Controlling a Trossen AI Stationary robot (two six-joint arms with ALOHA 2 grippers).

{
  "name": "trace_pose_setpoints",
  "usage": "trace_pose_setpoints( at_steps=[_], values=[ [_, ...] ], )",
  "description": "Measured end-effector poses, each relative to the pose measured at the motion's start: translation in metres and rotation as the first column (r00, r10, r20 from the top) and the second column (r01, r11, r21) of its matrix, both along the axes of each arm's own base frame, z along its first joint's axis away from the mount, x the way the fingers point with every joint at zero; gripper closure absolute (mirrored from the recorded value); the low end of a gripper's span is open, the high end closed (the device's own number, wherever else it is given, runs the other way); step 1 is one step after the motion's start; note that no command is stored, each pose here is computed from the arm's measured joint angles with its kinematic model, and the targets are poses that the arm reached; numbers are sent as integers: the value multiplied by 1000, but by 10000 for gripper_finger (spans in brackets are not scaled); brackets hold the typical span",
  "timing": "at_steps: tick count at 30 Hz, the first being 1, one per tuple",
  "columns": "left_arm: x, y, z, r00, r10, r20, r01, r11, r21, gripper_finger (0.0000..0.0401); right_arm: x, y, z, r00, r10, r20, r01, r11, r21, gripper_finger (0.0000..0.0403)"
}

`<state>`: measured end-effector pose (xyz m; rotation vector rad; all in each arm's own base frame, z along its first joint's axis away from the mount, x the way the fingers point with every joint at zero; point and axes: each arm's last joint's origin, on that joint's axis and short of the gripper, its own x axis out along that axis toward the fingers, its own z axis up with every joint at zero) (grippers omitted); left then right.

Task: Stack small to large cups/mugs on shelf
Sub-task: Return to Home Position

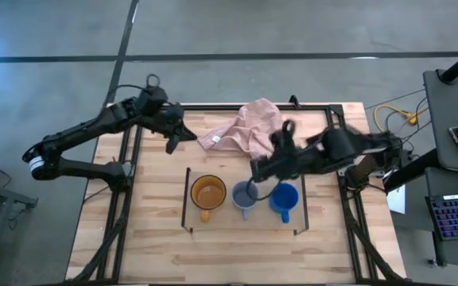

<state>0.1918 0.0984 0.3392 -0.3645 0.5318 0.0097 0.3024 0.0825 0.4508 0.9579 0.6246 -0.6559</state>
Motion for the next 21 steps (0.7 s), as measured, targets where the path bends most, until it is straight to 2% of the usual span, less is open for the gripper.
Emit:
trace_pose_setpoints(
  at_steps=[2, 5, 7, 9, 11, 13, 14, 17, 18, 19, 21],
  values=[
    [-6, -4, 19, 997, -1, 79, -3, 999, 46, 401, -1, -4, 27, 987, 58, 148, -40, 992, -122, 255],
    [-23, -15, 57, 964, -55, 260, 19, 990, 137, 401, -5, -6, 63, 930, 181, 321, -97, 961, -260, 253],
    [-41, -28, 89, 895, -138, 424, 42, 973, 226, 401, -11, -6, 79, 880, 309, 361, -153, 903, -401, 253],
    [-61, -40, 115, 801, -179, 571, -7, 951, 309, 401, -14, -5, 88, 839, 395, 374, -177, 848, -499, 254],
    [-80, -50, 133, 707, -208, 676, -90, 921, 378, 401, -19, -6, 100, 808, 417, 416, -144, 825, -547, 257],
    [-93, -58, 138, 668, -223, 711, -120, 910, 397, 401, -26, -10, 115, 757, 439, 485, -97, 809, -580, 259],
    [-97, -60, 140, 656, -210, 725, -133, 913, 385, 401, -29, -10, 120, 728, 495, 475, -110, 768, -631, 260],
    [-118, -73, 144, 611, -196, 767, -133, 930, 343, 401, -39, -7, 130, 560, 751, 350, -231, 547, -804, 262],
    [-125, -77, 144, 602, -185, 777, -124, 939, 320, 401, -40, -7, 130, 510, 797, 322, -258, 499, -827, 262],
    [-131, -80, 143, 591, -178, 787, -118, 946, 302, 401, -40, -6, 130, 486, 820, 303, -270, 471, -840, 262],
    [-142, -88, 140, 575, -172, 800, -100, 955, 278, 401, -39, -8, 127, 491, 830, 264, -280, 437, -855, 261]
  ],
)
